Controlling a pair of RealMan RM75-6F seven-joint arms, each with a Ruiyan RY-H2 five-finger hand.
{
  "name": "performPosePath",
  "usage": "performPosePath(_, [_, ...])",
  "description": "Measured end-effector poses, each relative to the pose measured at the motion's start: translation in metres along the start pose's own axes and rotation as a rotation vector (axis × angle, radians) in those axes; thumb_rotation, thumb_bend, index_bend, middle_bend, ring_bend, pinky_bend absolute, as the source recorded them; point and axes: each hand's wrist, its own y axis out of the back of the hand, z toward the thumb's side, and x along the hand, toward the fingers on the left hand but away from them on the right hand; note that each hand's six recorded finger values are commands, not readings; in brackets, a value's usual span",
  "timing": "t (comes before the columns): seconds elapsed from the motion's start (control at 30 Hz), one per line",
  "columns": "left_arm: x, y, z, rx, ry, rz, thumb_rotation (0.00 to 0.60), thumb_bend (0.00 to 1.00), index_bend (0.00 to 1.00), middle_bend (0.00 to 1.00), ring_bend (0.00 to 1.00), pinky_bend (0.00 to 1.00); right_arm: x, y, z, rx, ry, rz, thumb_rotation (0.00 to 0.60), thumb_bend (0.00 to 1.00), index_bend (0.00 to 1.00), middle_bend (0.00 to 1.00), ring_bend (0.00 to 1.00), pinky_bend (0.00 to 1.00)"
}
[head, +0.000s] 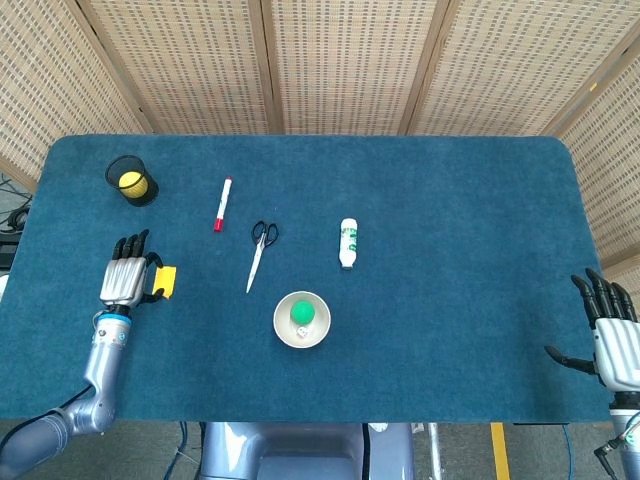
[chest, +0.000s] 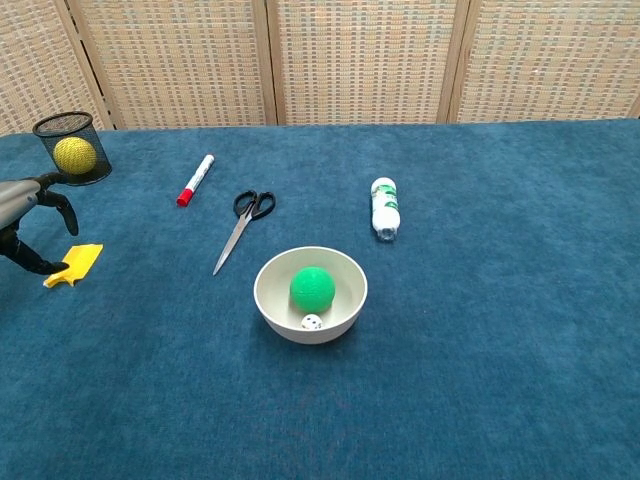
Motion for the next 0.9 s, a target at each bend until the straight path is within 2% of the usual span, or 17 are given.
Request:
performPosePath(0.2, [-0.004, 0.010, -0.003, -0.010, 0.000, 0.003, 0.600, 0.24, 0.43, 0.00, 0.00, 0.00, 0.000, 0.000, 0.001, 0.002, 0.002, 0.001, 0.600, 0.00, 0.00, 0.00, 0.00, 0.00])
performPosePath(0.5, [-0.018, 0.003, -0.010, 0.021, -0.023, -0.103, 0.600, 0.25, 0.43, 0.00, 0.00, 0.00, 0.001, 0.000, 0.001, 0.001, 0.002, 0.001, 0.600, 0.00, 0.00, 0.00, 0.00, 0.00])
performPosePath(0.9, [-0.018, -0.009, -0.007, 0.070, -0.016, -0.153, 0.600, 0.39, 0.43, 0.00, 0.00, 0.00, 0.001, -0.001, 0.001, 0.001, 0.001, 0.004, 0.600, 0.00, 0.00, 0.00, 0.00, 0.00])
